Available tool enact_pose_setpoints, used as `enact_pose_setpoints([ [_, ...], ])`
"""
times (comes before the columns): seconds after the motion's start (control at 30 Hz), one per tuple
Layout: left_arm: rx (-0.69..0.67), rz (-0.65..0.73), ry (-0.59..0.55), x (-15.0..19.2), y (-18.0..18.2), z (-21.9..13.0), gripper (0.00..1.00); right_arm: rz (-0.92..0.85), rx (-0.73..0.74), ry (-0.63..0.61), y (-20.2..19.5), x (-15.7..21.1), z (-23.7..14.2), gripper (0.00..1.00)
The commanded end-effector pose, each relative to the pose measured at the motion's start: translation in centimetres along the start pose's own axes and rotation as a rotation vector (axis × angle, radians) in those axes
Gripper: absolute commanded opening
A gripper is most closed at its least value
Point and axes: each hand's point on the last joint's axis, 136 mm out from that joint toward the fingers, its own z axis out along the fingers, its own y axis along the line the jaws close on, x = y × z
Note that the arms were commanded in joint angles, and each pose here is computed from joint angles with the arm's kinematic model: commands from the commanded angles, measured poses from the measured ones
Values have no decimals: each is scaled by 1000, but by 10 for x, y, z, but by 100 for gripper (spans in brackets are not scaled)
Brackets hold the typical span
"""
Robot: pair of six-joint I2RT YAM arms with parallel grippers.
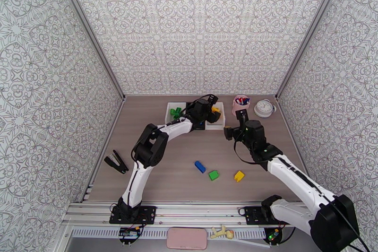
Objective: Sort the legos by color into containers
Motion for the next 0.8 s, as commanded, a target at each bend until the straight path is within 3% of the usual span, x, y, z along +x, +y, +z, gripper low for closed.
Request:
enact_pose_setpoints([
  [0.0,22,-9,-36,-20,-2,-5,75,23,37,23,-9,9,-4,100],
  [0.13,20,-1,-55,-26,-3,-14,83,40,42,17,-11,9,-7,99],
  [0.17,19,3,-87,-41,-4,-26,85,48,40,16,-10,9,-7,100],
  [0.43,32,51,-141,-54,-16,-72,97,81,44,18,-12,15,-8,99],
  [0.77,107,122,-157,-21,-38,-145,100,66,-25,46,0,20,-7,100],
])
